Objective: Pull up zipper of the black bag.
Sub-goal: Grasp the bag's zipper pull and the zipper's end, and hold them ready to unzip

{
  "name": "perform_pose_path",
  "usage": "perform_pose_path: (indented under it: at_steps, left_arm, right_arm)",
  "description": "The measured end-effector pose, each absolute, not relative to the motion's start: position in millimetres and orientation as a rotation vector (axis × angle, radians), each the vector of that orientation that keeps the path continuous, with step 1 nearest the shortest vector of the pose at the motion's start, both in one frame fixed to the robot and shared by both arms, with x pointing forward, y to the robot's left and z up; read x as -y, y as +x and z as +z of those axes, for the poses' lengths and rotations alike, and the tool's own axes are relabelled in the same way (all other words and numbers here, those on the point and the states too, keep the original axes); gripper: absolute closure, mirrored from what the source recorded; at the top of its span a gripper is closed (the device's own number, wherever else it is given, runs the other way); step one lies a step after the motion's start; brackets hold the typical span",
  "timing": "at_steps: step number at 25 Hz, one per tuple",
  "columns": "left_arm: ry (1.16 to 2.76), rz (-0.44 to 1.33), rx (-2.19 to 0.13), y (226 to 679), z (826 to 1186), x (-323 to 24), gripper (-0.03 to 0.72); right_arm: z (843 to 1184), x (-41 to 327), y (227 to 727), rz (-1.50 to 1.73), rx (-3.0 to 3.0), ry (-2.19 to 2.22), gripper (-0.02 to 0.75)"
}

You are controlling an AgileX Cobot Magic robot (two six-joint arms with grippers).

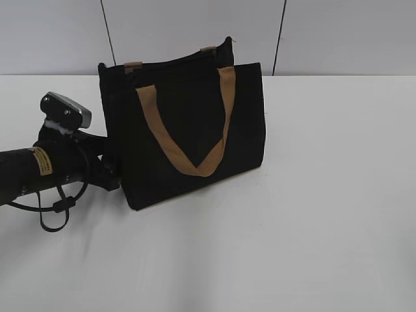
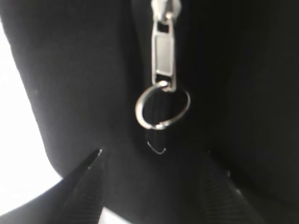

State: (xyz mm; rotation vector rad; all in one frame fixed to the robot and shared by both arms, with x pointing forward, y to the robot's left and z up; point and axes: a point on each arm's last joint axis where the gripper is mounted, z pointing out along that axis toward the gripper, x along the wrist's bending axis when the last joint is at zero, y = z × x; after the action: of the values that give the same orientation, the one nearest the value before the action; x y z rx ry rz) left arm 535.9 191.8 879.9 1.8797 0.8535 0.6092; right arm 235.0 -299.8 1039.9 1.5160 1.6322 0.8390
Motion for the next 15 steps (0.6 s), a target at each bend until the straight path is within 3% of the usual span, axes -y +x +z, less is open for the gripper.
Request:
perform_pose_path:
  at_steps: [5, 15]
  left_arm:
    - [1.864, 0.614, -0.837, 544.2, 877.9, -188.8, 0.251]
    - [1.838, 0.61, -0.813, 545.8, 876.5, -186.6, 0.509]
  right_arm:
    - [1039.9, 299.8, 235.0, 0.839, -1.632, 1.516, 0.255]
    - [1039.9, 299.8, 235.0, 0.839, -1.632, 1.516, 0.255]
